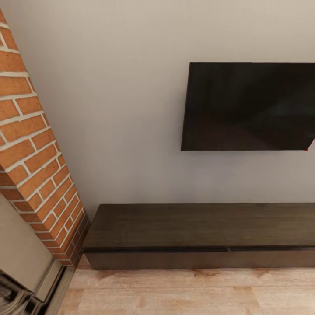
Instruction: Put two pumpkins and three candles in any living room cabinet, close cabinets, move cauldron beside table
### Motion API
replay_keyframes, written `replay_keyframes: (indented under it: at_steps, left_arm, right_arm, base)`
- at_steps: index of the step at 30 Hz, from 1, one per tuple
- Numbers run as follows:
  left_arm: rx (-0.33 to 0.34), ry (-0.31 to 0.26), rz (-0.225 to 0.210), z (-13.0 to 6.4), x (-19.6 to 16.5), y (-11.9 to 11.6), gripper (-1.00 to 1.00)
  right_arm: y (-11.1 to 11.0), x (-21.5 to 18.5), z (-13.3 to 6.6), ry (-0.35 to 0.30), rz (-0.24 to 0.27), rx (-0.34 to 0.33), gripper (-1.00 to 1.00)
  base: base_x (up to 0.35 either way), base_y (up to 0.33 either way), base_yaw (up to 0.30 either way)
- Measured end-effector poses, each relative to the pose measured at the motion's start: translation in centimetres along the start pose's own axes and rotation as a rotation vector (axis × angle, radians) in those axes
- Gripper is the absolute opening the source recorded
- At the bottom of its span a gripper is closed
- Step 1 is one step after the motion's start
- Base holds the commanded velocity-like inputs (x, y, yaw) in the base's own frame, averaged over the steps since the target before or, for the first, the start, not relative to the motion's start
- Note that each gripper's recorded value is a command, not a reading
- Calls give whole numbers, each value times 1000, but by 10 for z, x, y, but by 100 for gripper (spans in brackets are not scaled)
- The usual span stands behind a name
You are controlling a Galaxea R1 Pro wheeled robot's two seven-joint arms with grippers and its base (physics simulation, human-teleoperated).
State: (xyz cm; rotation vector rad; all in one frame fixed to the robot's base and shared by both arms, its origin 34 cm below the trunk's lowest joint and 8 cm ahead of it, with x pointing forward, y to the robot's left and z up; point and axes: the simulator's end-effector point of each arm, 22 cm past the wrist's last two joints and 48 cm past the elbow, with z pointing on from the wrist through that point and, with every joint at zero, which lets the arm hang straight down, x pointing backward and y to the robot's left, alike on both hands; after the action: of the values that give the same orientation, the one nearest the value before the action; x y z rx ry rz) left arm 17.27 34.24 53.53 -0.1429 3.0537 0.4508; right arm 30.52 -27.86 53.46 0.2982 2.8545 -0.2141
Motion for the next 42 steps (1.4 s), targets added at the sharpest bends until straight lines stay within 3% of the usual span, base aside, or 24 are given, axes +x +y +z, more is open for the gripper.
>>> replay_keyframes:
  at_steps: [12, 42]
  left_arm:
    - [3, 4, 1, -15, 5, 2, 100]
    - [9, -4, 3, -15, 0, 1, 100]
  right_arm:
    - [-1, -2, -15, 1, 1, -1, 100]
    - [-2, -2, -15, 0, 2, -1, 100]
  base:
    - [0, 0, 0]
    - [0, 0, 0]
